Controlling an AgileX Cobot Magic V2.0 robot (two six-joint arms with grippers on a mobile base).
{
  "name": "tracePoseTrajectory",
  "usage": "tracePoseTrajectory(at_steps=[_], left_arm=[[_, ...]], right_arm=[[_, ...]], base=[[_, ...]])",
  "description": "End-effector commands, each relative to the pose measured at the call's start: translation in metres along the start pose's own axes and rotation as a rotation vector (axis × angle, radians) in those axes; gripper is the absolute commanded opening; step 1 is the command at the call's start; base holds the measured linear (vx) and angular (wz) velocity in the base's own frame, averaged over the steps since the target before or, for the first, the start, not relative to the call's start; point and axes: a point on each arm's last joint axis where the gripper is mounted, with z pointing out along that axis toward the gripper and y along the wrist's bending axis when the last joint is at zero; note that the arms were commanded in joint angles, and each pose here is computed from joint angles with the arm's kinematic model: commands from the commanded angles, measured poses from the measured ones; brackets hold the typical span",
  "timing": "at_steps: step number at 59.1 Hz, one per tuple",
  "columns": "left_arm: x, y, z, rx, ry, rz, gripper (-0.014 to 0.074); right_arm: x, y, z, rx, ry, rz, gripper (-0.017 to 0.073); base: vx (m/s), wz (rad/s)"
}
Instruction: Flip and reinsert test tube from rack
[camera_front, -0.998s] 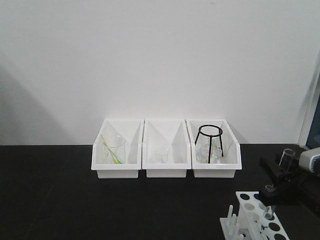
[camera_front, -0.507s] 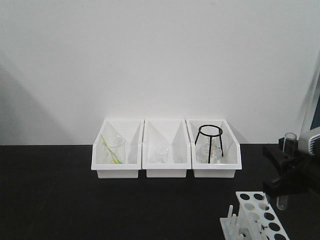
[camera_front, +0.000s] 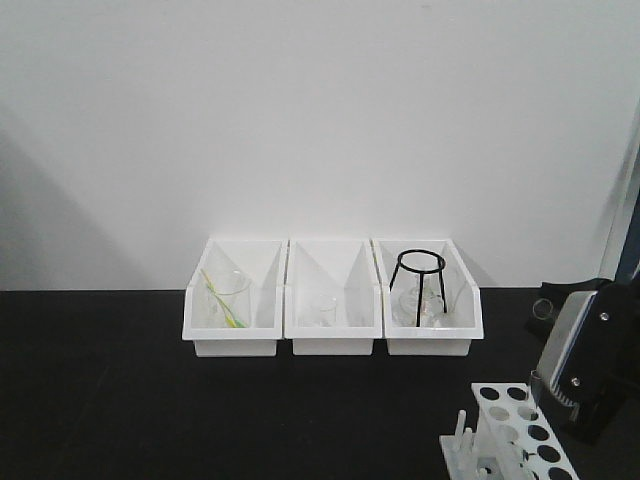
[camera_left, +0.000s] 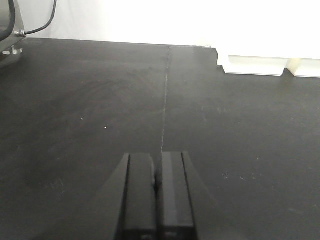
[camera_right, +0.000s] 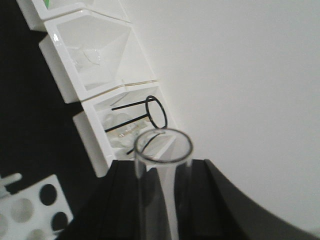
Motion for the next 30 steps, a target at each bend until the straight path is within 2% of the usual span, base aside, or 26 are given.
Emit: tracePoseTrajectory(at_steps=[1,8,15,18,21,23,26,30], left_arm=[[-0.0082,-0.0018,-0.0011,0.023,-0.096,-0.003,-0.0006],[-0.0082,-0.0018,-0.0011,0.023,-0.096,-0.003,-0.0006],[-0.0082,-0.0018,-0.0011,0.023,-0.096,-0.003,-0.0006],[-0.0082,-0.0018,-0.0011,0.023,-0.096,-0.003,-0.0006],[-0.0082,-0.0018,-0.0011,0.023,-0.096,-0.003,-0.0006],[-0.0082,-0.0018,-0.0011,0.023,-0.096,-0.003,-0.0006],[-0.0082,-0.0018,-0.0011,0.023,-0.096,-0.003,-0.0006],[-0.0082,-0.0018,-0.0011,0.023,-0.096,-0.003,-0.0006]], right_arm=[[-0.0114,-0.0208,-0.0075,0.058,-0.030,-0.130,0.0127],[-0.0118,-0.0245,-0.0079,0.052,-0.010,-0.257,0.0127],[-0.0093,-0.0241,-0.0082,0.038,0.021,-0.336,0.0127],[-0.0089,-0.0242,-0.0086,0.036,0.028,-0.350,0.0127],[-0.0092,-0.0249,-0.0092,0.043,0.027,-0.310,0.0127],[-0.0099,-0.0253,-0.0094,0.048,0.020,-0.256,0.0127],[-0.0120,-0.0268,-0.0103,0.064,-0.001,-0.127,0.0127],[-0.0137,-0.0286,-0.0118,0.081,-0.017,-0.019,0.0127]], base=[[0.00,0.00],[0.00,0.00],[0.00,0.00],[0.00,0.00],[0.00,0.00],[0.00,0.00],[0.00,0.00],[0.00,0.00]])
